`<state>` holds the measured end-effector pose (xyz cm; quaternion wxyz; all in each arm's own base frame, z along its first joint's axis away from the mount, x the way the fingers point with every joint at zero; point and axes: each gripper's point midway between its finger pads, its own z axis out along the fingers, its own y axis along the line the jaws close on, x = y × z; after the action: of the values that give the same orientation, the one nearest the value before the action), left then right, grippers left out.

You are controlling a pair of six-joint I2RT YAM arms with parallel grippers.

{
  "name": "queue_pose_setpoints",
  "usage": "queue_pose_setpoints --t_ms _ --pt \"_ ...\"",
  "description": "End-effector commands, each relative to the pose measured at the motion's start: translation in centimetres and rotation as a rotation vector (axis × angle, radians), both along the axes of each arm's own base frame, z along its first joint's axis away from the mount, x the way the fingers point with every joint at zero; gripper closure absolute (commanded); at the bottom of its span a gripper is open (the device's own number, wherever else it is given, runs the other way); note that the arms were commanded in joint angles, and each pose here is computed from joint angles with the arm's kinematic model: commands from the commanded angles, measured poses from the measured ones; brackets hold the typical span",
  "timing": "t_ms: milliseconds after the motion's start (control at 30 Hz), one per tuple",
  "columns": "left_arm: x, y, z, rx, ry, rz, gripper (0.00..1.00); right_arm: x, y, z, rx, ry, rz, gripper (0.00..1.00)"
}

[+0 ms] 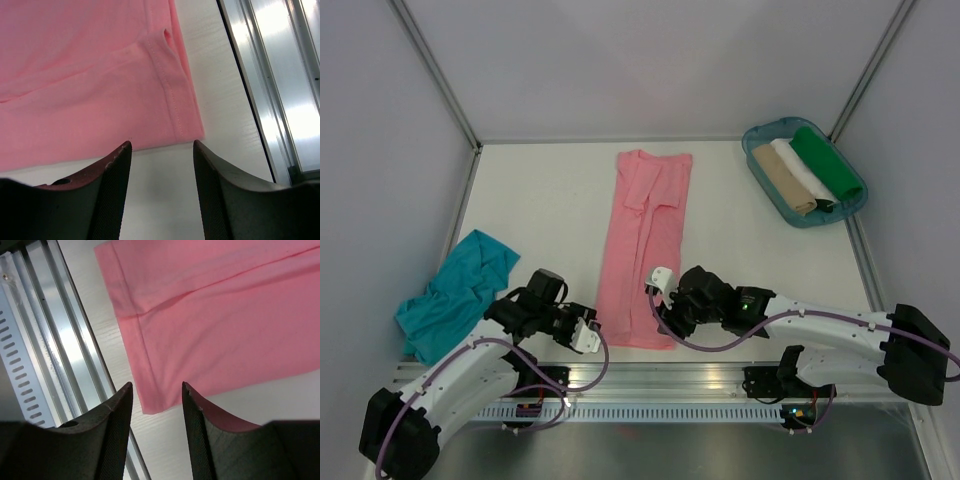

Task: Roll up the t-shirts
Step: Fold the tshirt, then roll the tshirt

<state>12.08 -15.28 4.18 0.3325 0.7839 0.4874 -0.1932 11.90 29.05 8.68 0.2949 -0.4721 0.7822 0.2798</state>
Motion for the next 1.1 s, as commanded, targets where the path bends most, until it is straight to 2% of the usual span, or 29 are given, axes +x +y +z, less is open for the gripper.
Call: queue_pose_setpoints --t_ms 0,167,300,467,633,733,833,933,1067 --pt "-0.6 -0.5 0.4 -0.026 -0.058 -0.098 0.42 0.0 0.1 1.1 0.024 -0.129 0.143 0.49" --pt "-1.0 -0.8 0.4 -0.007 -0.046 -0.131 0.42 -0.2 -1.0 2.0 0.008 -0.229 0.239 0.46" --pt "-1.9 -0.8 -0.7 0.024 -0.001 -0.174 0.42 -2.0 -1.6 -0.6 -0.094 -0.260 0.377 0.48" --pt "-2.5 -0.2 -1.8 0.046 -0.031 -0.210 0.42 -4.6 -0.9 -3.1 -0.208 -0.273 0.544 0.51" --pt "-2.9 -0.3 -2.1 0.023 -0.060 -0.238 0.43 -4.5 -1.6 -5.2 -0.313 -0.270 0.574 0.51" --pt "-2.7 -0.1 -2.0 0.033 -0.035 -0.193 0.44 -3.8 -2.1 -6.5 -0.376 -0.281 0.580 0.53" --pt "-2.2 0.1 -2.1 0.052 -0.084 -0.219 0.44 -2.9 -1.1 -6.1 -0.350 -0.324 0.530 0.54" --pt "-2.1 -0.1 -1.9 0.048 -0.088 -0.229 0.44 -3.2 -0.8 -6.2 -0.336 -0.322 0.559 0.54" --pt "-1.5 0.0 -2.5 0.096 -0.026 -0.204 0.45 -3.4 -0.8 -6.6 -0.354 -0.301 0.583 0.57"
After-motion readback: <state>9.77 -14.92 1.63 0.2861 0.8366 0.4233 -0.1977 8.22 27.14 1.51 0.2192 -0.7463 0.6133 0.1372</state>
